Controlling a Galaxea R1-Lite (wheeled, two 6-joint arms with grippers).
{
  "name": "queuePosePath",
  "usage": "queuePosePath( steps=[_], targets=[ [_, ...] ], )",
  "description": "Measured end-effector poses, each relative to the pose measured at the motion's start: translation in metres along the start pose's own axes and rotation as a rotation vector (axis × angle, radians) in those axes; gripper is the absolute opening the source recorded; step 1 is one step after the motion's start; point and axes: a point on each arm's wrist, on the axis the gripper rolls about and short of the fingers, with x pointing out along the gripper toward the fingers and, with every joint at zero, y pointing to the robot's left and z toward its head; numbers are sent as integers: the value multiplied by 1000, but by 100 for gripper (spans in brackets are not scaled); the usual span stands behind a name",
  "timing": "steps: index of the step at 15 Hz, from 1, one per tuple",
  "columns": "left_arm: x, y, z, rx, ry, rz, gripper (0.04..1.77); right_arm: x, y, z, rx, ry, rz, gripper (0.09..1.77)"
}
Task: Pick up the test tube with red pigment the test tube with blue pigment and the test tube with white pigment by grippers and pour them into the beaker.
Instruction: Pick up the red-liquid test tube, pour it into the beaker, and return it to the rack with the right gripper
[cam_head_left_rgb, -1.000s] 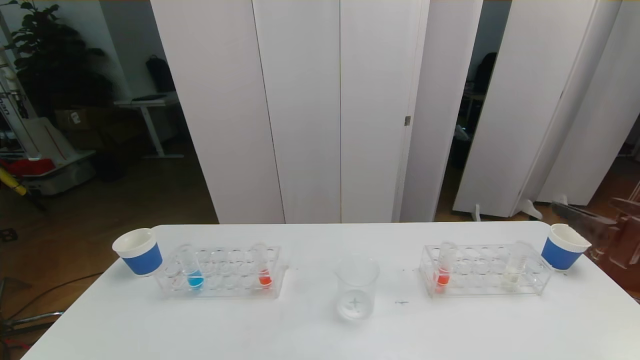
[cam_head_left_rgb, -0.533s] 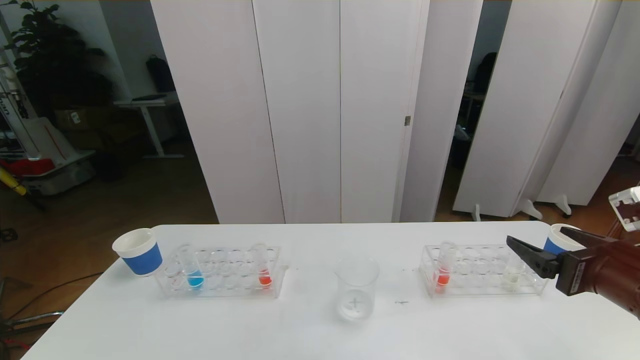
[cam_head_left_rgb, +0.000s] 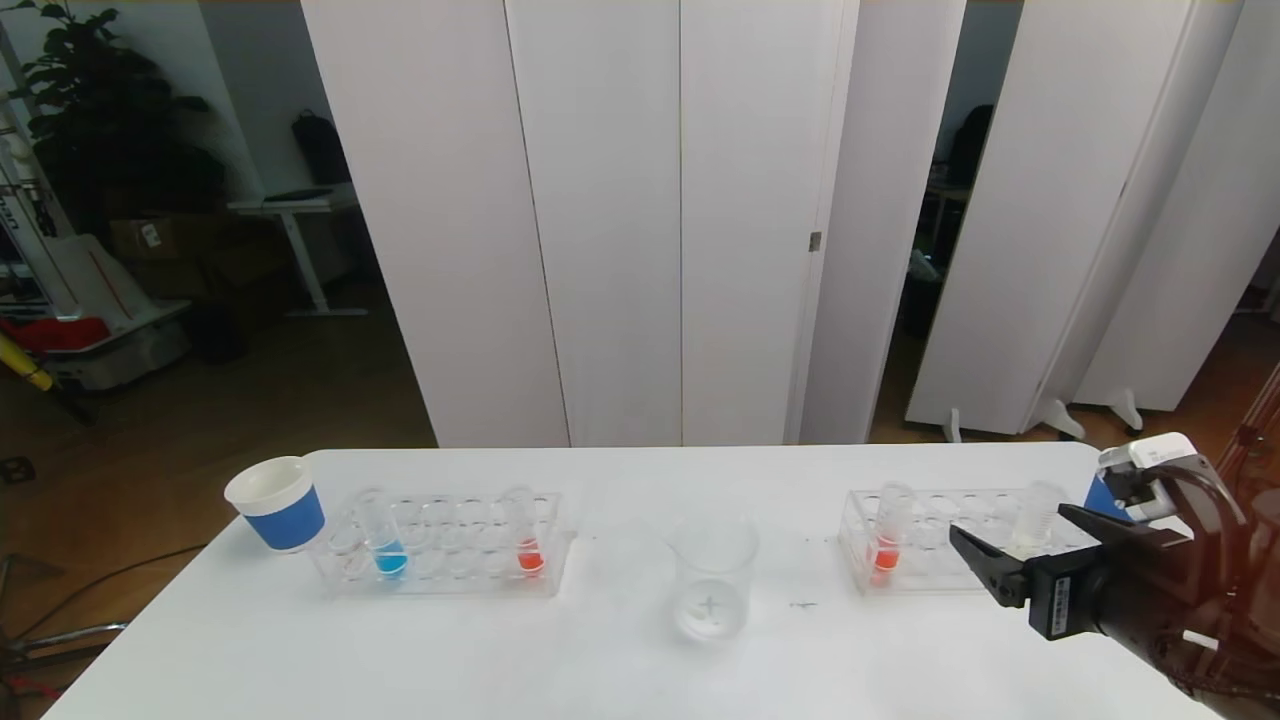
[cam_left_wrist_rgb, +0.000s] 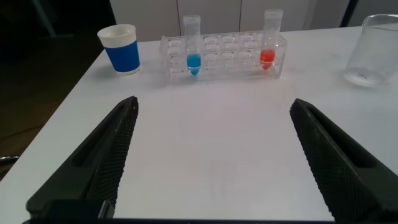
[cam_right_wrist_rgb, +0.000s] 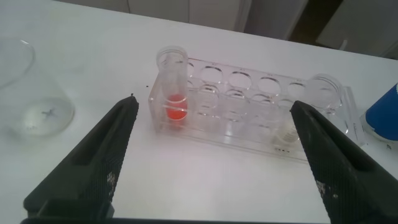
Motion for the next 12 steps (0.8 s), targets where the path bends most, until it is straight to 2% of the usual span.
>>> queuePosePath(
  steps=[7,12],
  targets=[
    [0,0,0,0,0,0,174,22,31,-18,11,19,-13,175],
    [0,0,0,0,0,0,174,37,40,-29,12,23,-5,175]
  ],
)
